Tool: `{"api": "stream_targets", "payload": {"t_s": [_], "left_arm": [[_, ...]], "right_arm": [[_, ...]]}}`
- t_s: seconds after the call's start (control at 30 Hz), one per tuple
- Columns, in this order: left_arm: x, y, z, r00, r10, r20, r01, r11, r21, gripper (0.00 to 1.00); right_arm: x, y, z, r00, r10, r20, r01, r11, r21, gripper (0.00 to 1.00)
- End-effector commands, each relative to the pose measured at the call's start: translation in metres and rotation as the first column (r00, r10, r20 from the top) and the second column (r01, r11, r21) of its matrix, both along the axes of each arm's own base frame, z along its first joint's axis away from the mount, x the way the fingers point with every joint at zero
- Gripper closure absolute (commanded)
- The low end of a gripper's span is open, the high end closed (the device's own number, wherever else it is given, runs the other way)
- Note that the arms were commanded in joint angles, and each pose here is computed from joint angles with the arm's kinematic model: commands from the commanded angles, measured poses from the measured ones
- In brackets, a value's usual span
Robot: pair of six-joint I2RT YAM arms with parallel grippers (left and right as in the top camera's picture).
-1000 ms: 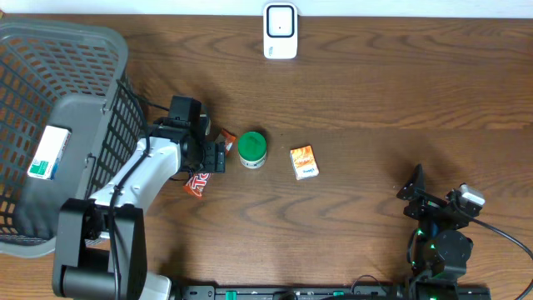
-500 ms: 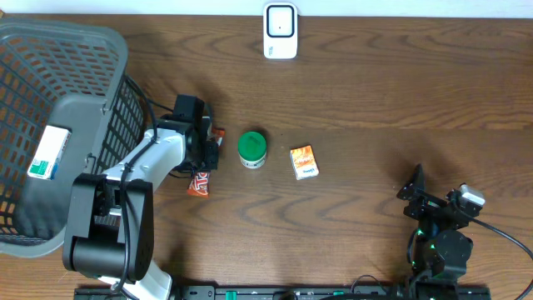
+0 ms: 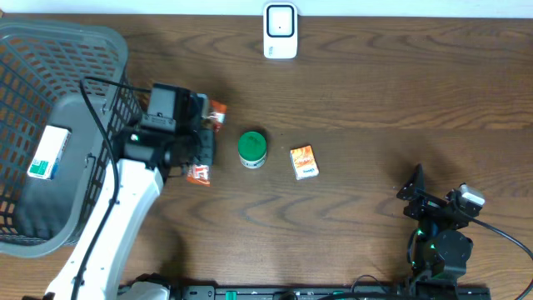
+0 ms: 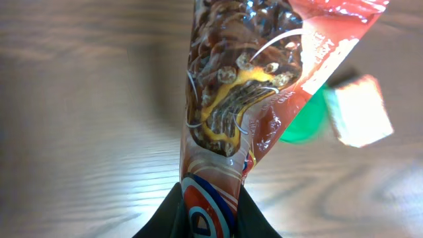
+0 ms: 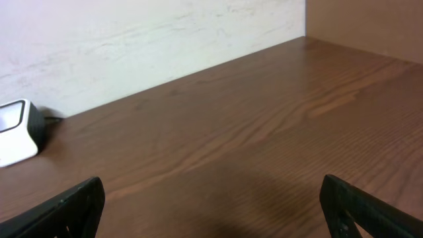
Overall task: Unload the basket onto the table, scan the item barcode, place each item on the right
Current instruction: 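Regrasp the red snack bar and move it to the front right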
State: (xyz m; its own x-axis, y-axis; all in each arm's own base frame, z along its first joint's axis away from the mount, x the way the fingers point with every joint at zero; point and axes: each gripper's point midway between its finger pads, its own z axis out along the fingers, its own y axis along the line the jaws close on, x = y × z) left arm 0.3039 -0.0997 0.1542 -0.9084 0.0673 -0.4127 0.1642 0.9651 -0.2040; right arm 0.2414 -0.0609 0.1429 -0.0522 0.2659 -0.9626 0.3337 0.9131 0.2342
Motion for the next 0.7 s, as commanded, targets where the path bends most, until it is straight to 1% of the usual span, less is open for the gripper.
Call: {"api": "stream_targets", "payload": {"t_s": [0.0, 0.03, 0.1, 0.13, 0.17, 0.23, 0.27, 0.37, 0.4, 0.43, 0.5, 0.67], "left_arm": [[-0.016, -0.049, 0.002, 0.975, -0.223, 0.014, 0.223, 0.974, -0.031, 0.86], [-0.021, -0.062, 0.001, 0.961, -0.277, 0.019, 0.278, 0.960, -0.025, 0.85], [-0.036, -0.100, -0.005, 0.901, -0.432, 0.035, 0.432, 0.902, -0.004, 0.83], [-0.041, -0.112, -0.008, 0.878, -0.476, 0.040, 0.477, 0.879, 0.002, 0.83], [-0.048, -0.131, -0.013, 0.840, -0.541, 0.048, 0.541, 0.841, 0.013, 0.76], [-0.054, -0.150, -0.021, 0.804, -0.593, 0.053, 0.592, 0.806, 0.028, 0.72], [-0.060, -0.167, -0.032, 0.776, -0.629, 0.045, 0.628, 0.777, 0.040, 0.72], [-0.066, -0.186, -0.055, 0.742, -0.670, 0.011, 0.669, 0.742, 0.044, 0.72], [-0.067, -0.189, -0.072, 0.736, -0.677, -0.024, 0.677, 0.734, 0.059, 0.73], [-0.067, -0.189, -0.086, 0.736, -0.675, -0.056, 0.677, 0.732, 0.071, 0.77], [-0.069, -0.187, -0.109, 0.733, -0.670, -0.119, 0.679, 0.730, 0.078, 0.78], [-0.071, -0.184, -0.125, 0.728, -0.665, -0.165, 0.682, 0.727, 0.080, 0.78]], "right_arm": [[-0.001, -0.003, -0.001, 1.000, -0.014, -0.008, 0.013, 1.000, -0.012, 0.01], [-0.001, -0.003, -0.001, 1.000, -0.014, -0.008, 0.013, 1.000, -0.012, 0.01], [-0.001, -0.003, -0.001, 1.000, -0.014, -0.008, 0.013, 1.000, -0.012, 0.01], [-0.001, -0.003, -0.001, 1.000, -0.014, -0.008, 0.013, 1.000, -0.012, 0.01], [-0.001, -0.003, -0.001, 1.000, -0.014, -0.008, 0.013, 1.000, -0.012, 0.01], [-0.001, -0.003, -0.001, 1.000, -0.014, -0.008, 0.013, 1.000, -0.012, 0.01], [-0.001, -0.003, -0.001, 1.000, -0.014, -0.008, 0.013, 1.000, -0.012, 0.01], [-0.001, -0.003, -0.001, 1.000, -0.014, -0.008, 0.013, 1.000, -0.012, 0.01], [-0.001, -0.003, -0.001, 1.000, -0.014, -0.008, 0.013, 1.000, -0.012, 0.01], [-0.001, -0.003, -0.001, 1.000, -0.014, -0.008, 0.013, 1.000, -0.012, 0.01], [-0.001, -0.003, -0.001, 1.000, -0.014, -0.008, 0.013, 1.000, -0.012, 0.01], [-0.001, -0.003, -0.001, 1.000, -0.014, -0.008, 0.013, 1.000, -0.012, 0.01]]}}
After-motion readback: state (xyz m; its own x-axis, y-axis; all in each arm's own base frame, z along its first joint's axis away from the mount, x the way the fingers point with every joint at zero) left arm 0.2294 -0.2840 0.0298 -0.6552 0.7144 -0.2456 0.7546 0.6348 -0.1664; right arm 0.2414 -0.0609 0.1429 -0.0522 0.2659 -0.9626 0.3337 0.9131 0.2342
